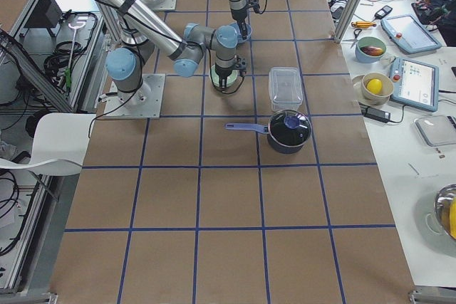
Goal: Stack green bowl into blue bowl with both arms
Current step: 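Grasp the pale green bowl rim with the right gripper while the left gripper withdraws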
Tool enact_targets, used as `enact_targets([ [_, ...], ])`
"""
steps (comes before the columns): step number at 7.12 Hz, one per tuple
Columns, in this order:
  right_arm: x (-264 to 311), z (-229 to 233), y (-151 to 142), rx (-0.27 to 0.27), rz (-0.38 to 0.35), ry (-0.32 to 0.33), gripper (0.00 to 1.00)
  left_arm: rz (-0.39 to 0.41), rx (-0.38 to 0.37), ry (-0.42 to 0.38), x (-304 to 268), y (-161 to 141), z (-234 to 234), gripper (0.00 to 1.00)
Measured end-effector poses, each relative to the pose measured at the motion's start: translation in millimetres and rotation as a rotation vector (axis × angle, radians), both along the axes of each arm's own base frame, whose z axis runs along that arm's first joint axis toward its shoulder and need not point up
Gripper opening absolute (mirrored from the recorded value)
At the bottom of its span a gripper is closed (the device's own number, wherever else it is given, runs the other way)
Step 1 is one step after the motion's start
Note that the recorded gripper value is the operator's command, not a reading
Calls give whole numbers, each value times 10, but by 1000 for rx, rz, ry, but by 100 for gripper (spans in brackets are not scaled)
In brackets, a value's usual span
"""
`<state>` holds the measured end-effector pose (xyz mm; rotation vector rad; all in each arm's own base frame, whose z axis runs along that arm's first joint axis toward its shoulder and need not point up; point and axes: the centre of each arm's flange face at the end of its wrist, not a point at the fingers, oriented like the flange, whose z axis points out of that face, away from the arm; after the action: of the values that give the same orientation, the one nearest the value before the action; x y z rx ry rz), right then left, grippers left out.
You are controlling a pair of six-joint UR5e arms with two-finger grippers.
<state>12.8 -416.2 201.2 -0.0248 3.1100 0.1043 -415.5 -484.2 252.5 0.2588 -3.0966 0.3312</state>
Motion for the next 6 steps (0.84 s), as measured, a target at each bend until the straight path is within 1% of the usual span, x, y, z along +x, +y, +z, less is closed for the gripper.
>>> enact_targets([
  [1,1,22,-22,-6,0,-3,0,-69,0,-4,255,-147,222,100],
  [3,28,191,-172,-36,-7,-33,0,-128,10,-6,908,-376,682,100],
  [5,244,560,-514,-48,-34,-92,0,-189,82,-47,1812,-433,1304,100],
  [6,566,756,-726,-53,-41,-102,0,-204,103,-56,2303,-399,1644,100],
])
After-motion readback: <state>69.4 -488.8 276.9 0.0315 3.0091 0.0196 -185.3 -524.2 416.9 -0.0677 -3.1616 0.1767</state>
